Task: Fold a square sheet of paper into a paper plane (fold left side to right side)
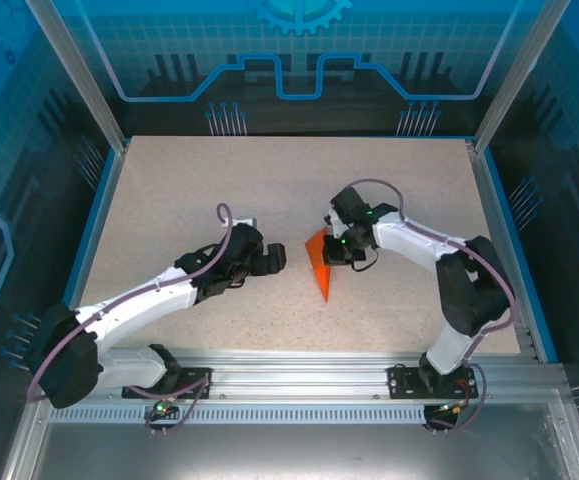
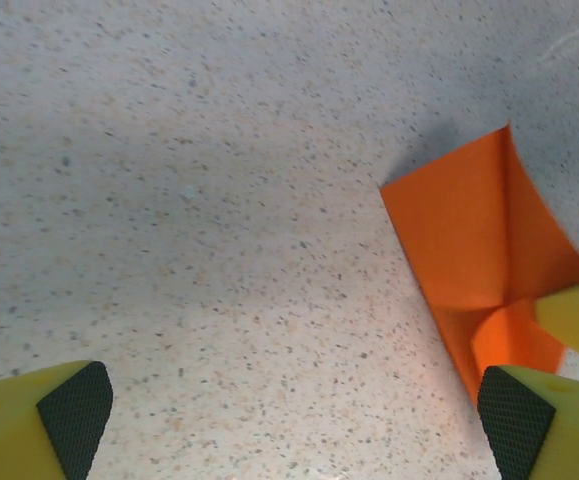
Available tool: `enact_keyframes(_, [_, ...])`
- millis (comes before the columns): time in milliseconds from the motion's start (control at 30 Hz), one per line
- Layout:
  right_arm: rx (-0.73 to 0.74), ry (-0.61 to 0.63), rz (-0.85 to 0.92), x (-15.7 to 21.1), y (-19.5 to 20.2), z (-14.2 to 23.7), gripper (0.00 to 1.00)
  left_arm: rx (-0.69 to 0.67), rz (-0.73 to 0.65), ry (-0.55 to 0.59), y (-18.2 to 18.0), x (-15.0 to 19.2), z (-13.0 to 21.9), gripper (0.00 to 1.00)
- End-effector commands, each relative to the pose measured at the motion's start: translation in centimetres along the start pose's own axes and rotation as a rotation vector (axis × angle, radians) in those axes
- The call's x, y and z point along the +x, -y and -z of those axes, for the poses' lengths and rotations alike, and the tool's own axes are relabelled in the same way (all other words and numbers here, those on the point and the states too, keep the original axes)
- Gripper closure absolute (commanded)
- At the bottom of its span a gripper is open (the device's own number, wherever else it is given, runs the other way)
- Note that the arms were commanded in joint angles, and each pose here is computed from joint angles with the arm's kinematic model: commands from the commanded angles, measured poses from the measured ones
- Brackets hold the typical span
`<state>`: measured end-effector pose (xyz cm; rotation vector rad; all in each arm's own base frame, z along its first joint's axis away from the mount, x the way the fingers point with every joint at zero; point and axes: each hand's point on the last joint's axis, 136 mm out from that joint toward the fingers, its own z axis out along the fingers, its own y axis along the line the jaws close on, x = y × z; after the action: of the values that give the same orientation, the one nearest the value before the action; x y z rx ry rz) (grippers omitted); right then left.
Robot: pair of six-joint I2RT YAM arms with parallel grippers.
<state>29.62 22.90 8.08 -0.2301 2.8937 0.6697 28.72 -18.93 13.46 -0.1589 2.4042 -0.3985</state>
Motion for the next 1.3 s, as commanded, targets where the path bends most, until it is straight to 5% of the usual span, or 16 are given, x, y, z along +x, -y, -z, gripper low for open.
enact_keyframes(0, [-0.260, 0.053, 0.044, -0.8, -3.6, 3.2, 1.00, -0.079, 0.004, 0.039, -2.1, -0.3, 0.8, 0.01])
enact_keyframes(167, [-0.321, 0.001, -0.033, 0.2, -1.1, 1.5, 1.00, -0.085, -0.003, 0.048, -2.5, -0.3, 1.1, 0.02])
enact_keyframes(300, [-0.236, -0.085, -0.136, 1.5, 3.8, -2.0, 0.99, -0.090, -0.007, 0.048, -2.6, -0.2, 1.2, 0.01])
enact_keyframes(567, [0.110, -0.026, -0.101, 1.1, 7.9, 2.5, 0.60, -0.114, -0.014, 0.066, -3.1, -0.7, 1.9, 0.02])
enact_keyframes(767, [0.302, -0.019, 0.006, 2.1, 6.2, 5.9, 0.49, -0.121, -0.013, 0.087, -3.5, -0.9, 2.4, 0.01])
enact_keyframes(1267, [0.244, -0.123, -0.017, 3.8, 2.5, -0.4, 0.44, -0.136, -0.010, 0.084, -4.1, -0.4, 2.3, 0.02])
